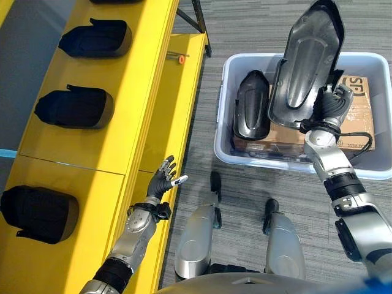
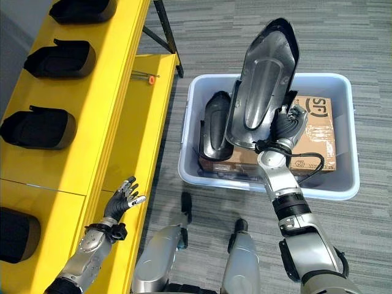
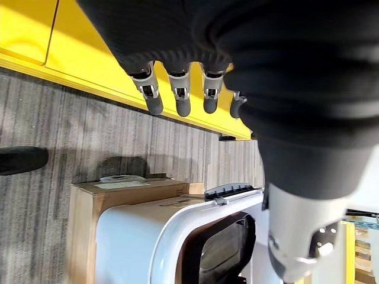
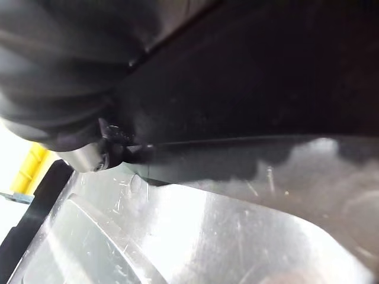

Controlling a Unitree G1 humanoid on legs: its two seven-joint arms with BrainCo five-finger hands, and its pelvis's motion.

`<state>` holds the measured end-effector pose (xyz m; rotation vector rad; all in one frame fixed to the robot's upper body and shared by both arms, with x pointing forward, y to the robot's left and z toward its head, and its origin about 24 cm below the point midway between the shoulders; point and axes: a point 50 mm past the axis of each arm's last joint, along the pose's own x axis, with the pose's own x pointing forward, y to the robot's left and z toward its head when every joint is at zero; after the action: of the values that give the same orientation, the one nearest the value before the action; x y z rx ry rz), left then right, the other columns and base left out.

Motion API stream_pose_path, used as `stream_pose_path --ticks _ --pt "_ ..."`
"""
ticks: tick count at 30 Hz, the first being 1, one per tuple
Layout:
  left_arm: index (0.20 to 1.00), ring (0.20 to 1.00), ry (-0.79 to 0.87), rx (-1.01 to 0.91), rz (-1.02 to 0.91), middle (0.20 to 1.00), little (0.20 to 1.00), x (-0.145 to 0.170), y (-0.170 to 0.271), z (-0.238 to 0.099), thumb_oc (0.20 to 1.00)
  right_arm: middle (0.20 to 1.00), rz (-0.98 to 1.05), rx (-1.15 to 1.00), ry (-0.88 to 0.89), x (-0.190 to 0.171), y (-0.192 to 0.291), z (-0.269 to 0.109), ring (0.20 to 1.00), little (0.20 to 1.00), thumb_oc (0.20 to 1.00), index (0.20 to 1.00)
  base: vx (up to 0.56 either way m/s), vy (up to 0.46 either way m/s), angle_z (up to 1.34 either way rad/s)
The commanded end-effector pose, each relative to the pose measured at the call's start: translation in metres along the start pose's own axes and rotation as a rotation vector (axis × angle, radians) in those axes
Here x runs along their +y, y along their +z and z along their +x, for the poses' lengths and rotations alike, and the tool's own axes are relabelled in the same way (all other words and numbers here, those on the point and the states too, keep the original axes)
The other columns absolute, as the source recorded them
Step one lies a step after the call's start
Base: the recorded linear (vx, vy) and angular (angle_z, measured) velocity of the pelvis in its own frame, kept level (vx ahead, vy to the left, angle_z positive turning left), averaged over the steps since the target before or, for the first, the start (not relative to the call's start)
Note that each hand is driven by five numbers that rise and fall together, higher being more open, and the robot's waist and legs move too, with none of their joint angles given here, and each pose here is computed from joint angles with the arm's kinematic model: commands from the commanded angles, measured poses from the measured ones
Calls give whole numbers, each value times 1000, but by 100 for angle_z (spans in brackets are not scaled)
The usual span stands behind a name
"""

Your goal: Move parts from the plastic box to the shelf.

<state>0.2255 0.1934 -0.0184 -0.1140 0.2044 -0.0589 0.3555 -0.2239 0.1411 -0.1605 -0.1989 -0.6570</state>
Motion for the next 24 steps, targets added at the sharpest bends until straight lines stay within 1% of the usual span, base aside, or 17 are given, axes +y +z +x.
stream_pose_path --ticks 1,3,6,7,9,10,15,17,19,24 --pt "1000 1000 20 -49 46 1000 1000 9 10 0 1000 200 203 -136 114 10 40 -2 200 200 200 200 20 -87 11" --pt "1000 1000 53 -36 37 1000 1000 16 7 -3 1000 200 226 -96 204 19 33 -12 200 200 200 200 -9 -134 17" --pt "1000 1000 87 -16 25 1000 1000 24 2 -7 1000 200 223 -53 281 28 27 -21 200 200 200 200 -19 -129 12" --pt "1000 1000 87 -16 25 1000 1000 24 2 -7 1000 200 223 -53 281 28 27 -21 200 200 200 200 -20 -144 8" --pt "1000 1000 157 4 -111 1000 1000 32 -5 -12 1000 200 220 -17 324 34 22 -26 200 200 200 200 -17 -219 26" --pt "1000 1000 209 20 -160 1000 1000 37 -13 -20 1000 200 215 9 340 37 16 -28 200 200 200 200 2 -284 34" --pt "1000 1000 227 56 -99 1000 1000 45 -30 -41 1000 200 186 68 373 40 2 -32 200 200 200 200 -4 -194 34" --pt "1000 1000 206 43 -61 1000 1000 45 -26 -38 1000 200 165 69 378 37 -4 -37 200 200 200 200 -98 -98 99" --pt "1000 1000 198 34 -65 1000 1000 43 -24 -34 1000 200 151 75 407 37 -8 -42 200 200 200 200 -127 24 139" --pt "1000 1000 141 -7 -23 1000 1000 24 -10 -19 1000 200 174 52 468 36 -3 -50 200 200 200 200 -197 201 74"
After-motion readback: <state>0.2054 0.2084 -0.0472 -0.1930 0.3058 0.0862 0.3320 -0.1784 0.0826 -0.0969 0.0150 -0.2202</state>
